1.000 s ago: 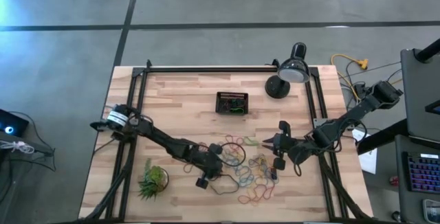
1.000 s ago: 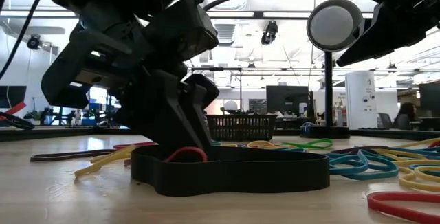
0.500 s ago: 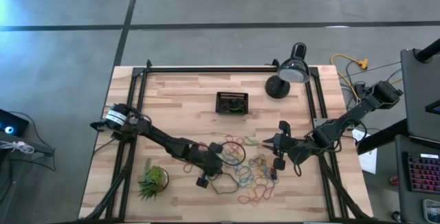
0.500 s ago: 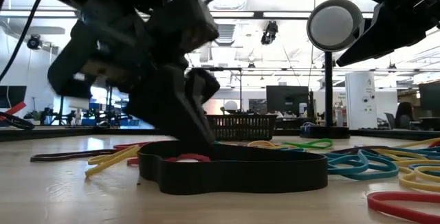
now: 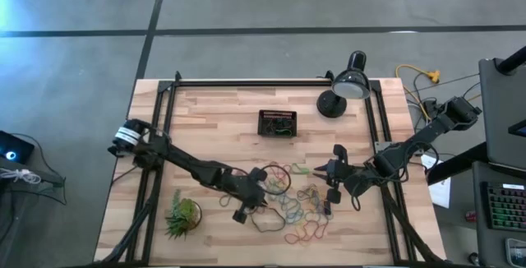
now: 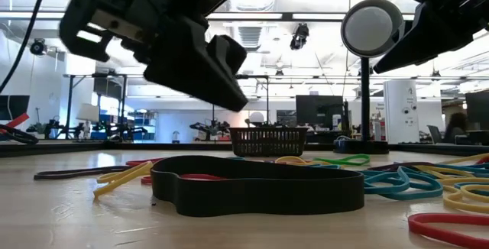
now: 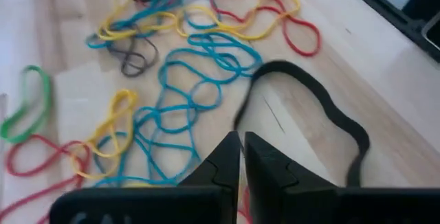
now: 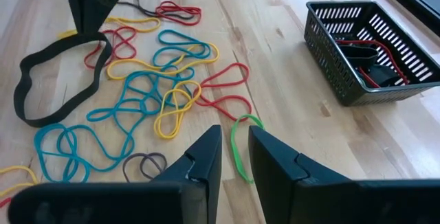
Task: Pick and place rubber bands into bin
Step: Put the black rubber band into the basket
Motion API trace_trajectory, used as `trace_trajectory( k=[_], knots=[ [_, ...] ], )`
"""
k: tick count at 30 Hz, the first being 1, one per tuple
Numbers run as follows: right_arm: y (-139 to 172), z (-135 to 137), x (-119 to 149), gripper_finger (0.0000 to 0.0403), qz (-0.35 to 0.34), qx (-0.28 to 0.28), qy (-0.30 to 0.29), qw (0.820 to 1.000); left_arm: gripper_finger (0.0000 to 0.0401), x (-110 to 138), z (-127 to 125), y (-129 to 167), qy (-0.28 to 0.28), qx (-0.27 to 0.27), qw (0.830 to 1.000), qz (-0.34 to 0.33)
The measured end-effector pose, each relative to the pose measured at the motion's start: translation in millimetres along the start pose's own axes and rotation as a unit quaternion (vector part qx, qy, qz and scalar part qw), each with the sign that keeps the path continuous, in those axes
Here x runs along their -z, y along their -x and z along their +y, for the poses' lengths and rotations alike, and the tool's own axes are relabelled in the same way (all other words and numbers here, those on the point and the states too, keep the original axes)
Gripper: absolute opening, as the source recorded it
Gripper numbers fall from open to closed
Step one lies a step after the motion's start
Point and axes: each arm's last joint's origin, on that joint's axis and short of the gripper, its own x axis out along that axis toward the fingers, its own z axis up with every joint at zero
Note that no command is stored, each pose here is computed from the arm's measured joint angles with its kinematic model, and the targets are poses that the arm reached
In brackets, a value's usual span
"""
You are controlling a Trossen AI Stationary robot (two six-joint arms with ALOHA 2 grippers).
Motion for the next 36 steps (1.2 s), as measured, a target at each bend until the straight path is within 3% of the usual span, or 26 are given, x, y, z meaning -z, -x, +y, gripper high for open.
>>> trace_trajectory(
  k=[15,36],
  knots=[
    [-0.2,0.1,-0.1,0.0068,-0.002,-0.001,-0.001,1.0,0.0079,10.8,-0.8,-13.5,0.003,0.013,1.0,0.014],
    [-0.2,0.6,-1.0,0.0068,-0.006,-0.004,-0.004,1.0,0.0081,23.6,-0.9,-16.8,0.004,0.012,1.0,0.027]
  ],
)
